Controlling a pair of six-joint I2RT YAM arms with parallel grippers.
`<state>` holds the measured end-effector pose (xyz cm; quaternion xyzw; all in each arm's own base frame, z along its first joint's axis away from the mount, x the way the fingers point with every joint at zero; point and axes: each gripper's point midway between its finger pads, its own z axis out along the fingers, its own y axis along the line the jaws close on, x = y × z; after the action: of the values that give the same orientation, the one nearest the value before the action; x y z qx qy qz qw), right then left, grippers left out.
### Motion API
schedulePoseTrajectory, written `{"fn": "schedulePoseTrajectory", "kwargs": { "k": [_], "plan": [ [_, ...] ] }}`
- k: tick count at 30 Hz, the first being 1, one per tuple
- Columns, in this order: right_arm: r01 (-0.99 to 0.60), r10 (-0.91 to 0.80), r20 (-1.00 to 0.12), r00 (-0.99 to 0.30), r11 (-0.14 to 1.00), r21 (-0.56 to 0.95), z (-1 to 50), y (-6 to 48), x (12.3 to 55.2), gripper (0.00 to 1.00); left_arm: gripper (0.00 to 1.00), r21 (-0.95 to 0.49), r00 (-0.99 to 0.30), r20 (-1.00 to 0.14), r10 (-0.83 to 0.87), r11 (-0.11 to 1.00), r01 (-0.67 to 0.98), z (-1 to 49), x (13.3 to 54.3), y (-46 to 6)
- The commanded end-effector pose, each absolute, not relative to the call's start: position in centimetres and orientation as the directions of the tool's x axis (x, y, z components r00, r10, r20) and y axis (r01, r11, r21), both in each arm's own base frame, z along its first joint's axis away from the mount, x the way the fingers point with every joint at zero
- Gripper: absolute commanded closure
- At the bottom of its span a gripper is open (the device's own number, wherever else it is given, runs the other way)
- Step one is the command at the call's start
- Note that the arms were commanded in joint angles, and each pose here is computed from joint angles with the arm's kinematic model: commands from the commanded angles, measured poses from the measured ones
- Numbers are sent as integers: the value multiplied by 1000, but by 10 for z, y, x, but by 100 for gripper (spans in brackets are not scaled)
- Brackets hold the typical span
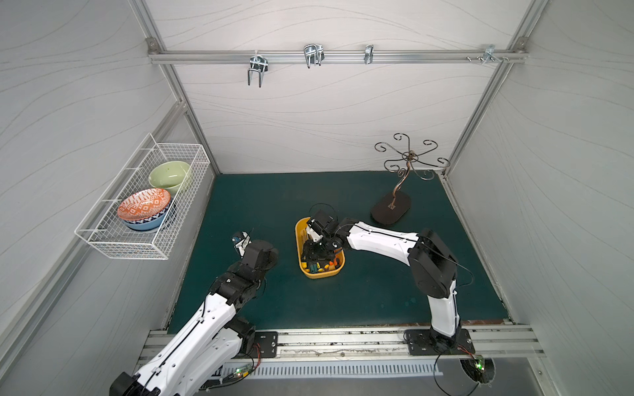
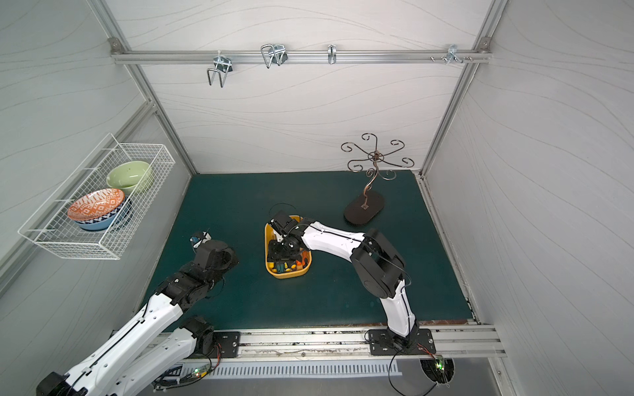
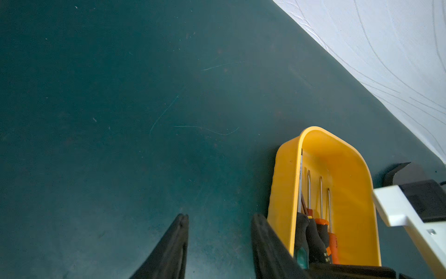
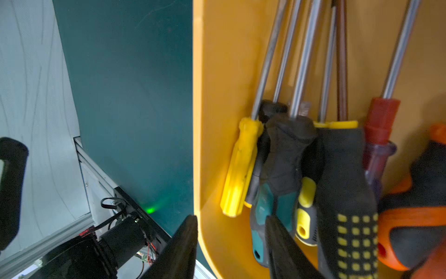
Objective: Put the screwdriver on the desktop into the storage box
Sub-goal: Place the screwdriver in the storage box, then reset both arms
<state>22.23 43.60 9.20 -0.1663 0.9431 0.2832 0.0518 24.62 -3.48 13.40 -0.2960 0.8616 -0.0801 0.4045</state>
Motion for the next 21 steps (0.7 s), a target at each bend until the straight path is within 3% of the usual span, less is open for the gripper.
{"fn": "schedulePoseTrajectory", "kwargs": {
  "k": [1, 5, 10, 11, 13, 15, 21],
  "plan": [
    [-425, -241, -413, -878, 790, 443, 161, 410, 239, 43, 54, -381, -454, -699, -553, 824, -418, 161, 257, -31],
    [-406, -115, -627, -770, 847, 344, 210, 336, 267, 41, 50, -342, -424, -757, -497, 854, -391, 178, 267, -26],
    [-163, 90, -751, -654, 953, 256, 220, 194, 290, 39, 42, -266, -344, -860, -378, 905, -332, 195, 290, -22],
    [-104, 125, -773, -621, 965, 240, 222, 168, 292, 34, 39, -241, -324, -881, -344, 917, -317, 198, 295, -22],
    [52, 179, -818, -546, 982, 180, 213, 106, 292, 4, 32, -168, -274, -926, -258, 935, -312, 206, 304, -17],
    [167, 210, -837, -505, 975, 145, 203, 59, 296, 1, 23, -110, -231, -952, -200, 929, -352, 210, 310, -5],
    [334, 321, -808, -493, 928, 165, 163, -27, 335, 1, 14, -65, -212, -965, -152, 927, -369, 203, 329, 21]
  ]
}}
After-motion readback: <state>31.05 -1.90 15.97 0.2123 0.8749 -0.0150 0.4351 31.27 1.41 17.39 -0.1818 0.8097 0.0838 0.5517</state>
